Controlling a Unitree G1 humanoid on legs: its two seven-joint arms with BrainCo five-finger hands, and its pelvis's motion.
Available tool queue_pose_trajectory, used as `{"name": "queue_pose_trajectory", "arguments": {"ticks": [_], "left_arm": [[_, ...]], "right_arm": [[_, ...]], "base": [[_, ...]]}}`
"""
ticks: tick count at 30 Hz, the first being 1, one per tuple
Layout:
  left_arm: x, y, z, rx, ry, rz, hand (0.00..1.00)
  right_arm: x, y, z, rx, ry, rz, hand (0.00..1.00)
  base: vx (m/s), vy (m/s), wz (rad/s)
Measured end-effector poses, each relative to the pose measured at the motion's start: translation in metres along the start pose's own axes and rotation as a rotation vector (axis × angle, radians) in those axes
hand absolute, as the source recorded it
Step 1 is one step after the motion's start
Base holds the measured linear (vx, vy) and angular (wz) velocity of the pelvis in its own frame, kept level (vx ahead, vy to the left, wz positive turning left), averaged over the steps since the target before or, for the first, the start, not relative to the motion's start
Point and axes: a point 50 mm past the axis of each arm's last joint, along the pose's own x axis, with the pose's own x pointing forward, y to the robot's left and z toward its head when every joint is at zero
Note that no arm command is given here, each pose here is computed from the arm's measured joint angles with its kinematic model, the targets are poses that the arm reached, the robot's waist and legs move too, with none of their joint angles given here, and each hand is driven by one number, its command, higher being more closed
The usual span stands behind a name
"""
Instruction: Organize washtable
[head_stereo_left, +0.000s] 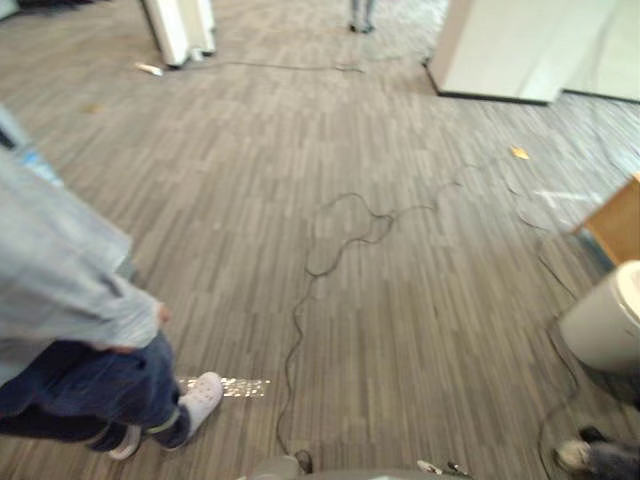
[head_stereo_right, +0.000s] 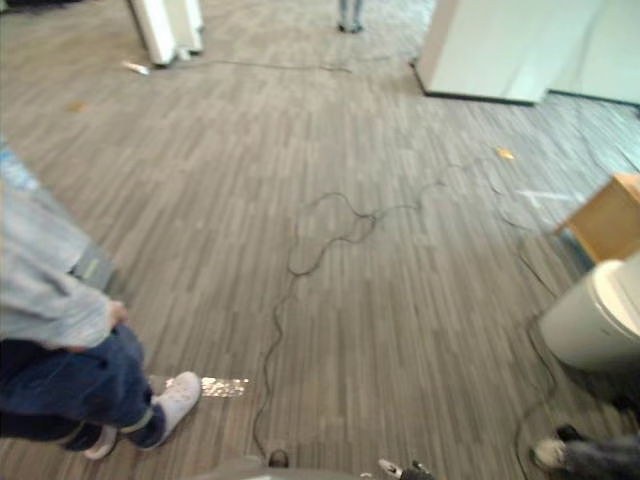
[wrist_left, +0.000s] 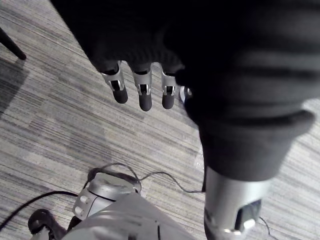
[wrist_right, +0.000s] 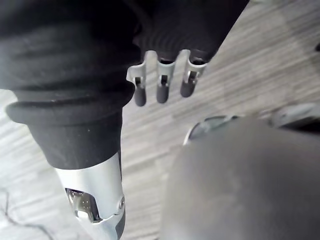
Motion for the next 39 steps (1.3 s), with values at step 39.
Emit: {"name": "queue_pose_trajectory", "arguments": {"ticks": [39], "left_arm": [[-0.001,0.004,-0.009,0.077,0.038,-0.028,0.00]], "right_arm": [[-0.004,-0.001,-0.020,0.038,0.060,0.028,0.00]], "base": [[-0.05,-0.012,0.06]]}}
